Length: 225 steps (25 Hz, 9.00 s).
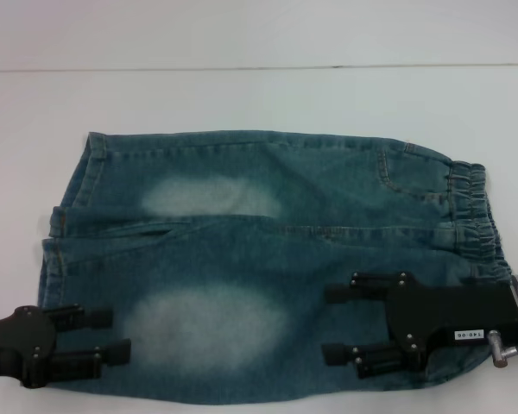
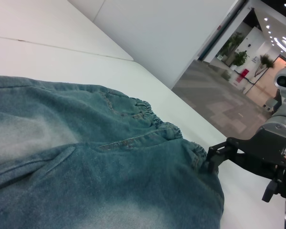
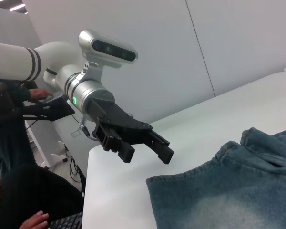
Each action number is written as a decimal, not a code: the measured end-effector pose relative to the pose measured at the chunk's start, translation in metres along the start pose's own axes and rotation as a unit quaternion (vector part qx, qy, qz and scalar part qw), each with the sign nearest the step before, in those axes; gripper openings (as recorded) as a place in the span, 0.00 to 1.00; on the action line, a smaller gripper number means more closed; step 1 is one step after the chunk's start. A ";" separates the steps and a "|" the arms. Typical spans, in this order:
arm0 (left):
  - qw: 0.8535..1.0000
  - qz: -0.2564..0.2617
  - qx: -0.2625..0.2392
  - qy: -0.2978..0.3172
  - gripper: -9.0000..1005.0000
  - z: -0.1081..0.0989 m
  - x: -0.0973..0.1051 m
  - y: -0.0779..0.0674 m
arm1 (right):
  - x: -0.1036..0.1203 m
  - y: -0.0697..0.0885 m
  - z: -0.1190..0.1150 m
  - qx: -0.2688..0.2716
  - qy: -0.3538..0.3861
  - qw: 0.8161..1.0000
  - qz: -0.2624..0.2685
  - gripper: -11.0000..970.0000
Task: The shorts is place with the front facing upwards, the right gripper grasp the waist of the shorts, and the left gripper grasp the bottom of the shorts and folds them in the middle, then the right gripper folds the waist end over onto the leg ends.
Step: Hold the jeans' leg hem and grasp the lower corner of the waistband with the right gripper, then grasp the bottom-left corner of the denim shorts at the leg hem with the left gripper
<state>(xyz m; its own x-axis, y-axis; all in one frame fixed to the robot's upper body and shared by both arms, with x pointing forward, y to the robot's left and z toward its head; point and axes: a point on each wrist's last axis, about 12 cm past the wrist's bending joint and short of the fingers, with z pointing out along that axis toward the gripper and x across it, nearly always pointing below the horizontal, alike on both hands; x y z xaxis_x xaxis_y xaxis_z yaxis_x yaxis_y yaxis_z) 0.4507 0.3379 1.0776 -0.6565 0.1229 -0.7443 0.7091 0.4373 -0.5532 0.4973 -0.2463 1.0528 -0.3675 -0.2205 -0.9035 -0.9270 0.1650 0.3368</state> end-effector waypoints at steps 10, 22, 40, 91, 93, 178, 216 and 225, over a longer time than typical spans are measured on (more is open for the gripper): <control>1.000 -0.001 0.001 0.000 0.79 0.001 0.000 0.000 | 0.000 0.001 0.000 -0.005 0.003 1.000 0.001 0.92; 1.000 -0.021 -0.004 0.002 0.79 -0.003 -0.003 0.001 | -0.006 0.003 -0.006 -0.018 -0.001 1.000 -0.008 0.92; 0.968 -0.170 -0.150 0.104 0.79 -0.058 -0.025 -0.001 | -0.005 -0.003 -0.017 0.011 0.014 1.000 -0.019 0.91; 0.946 -0.205 -0.162 0.192 0.24 -0.012 -0.036 0.020 | -0.007 -0.004 -0.013 0.011 0.013 0.999 -0.045 0.90; 0.946 -0.205 -0.161 0.192 0.15 -0.012 -0.036 0.020 | -0.007 -0.003 -0.014 0.012 0.010 0.999 -0.045 0.90; 0.981 -0.115 -0.149 0.051 0.06 -0.013 -0.082 0.039 | -0.082 -0.029 -0.057 0.154 0.451 0.869 0.130 0.71; 0.978 -0.109 -0.115 0.137 0.51 -0.053 -0.070 0.008 | -0.076 -0.030 -0.071 0.164 0.397 0.893 0.131 0.05; 0.950 -0.170 -0.169 0.200 0.73 -0.063 -0.050 0.015 | -0.073 -0.030 -0.071 0.168 0.395 0.895 0.125 0.05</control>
<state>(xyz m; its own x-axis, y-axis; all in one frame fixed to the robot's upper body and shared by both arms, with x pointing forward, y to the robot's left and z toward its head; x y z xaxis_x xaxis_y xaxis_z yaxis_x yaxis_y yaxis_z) 0.4781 0.3941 1.1300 -0.9264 0.2225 -0.3037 0.3590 0.7651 -0.5346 0.5470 -0.3038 1.1274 -0.6214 -0.7248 -0.2976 -0.7825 0.5544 0.2835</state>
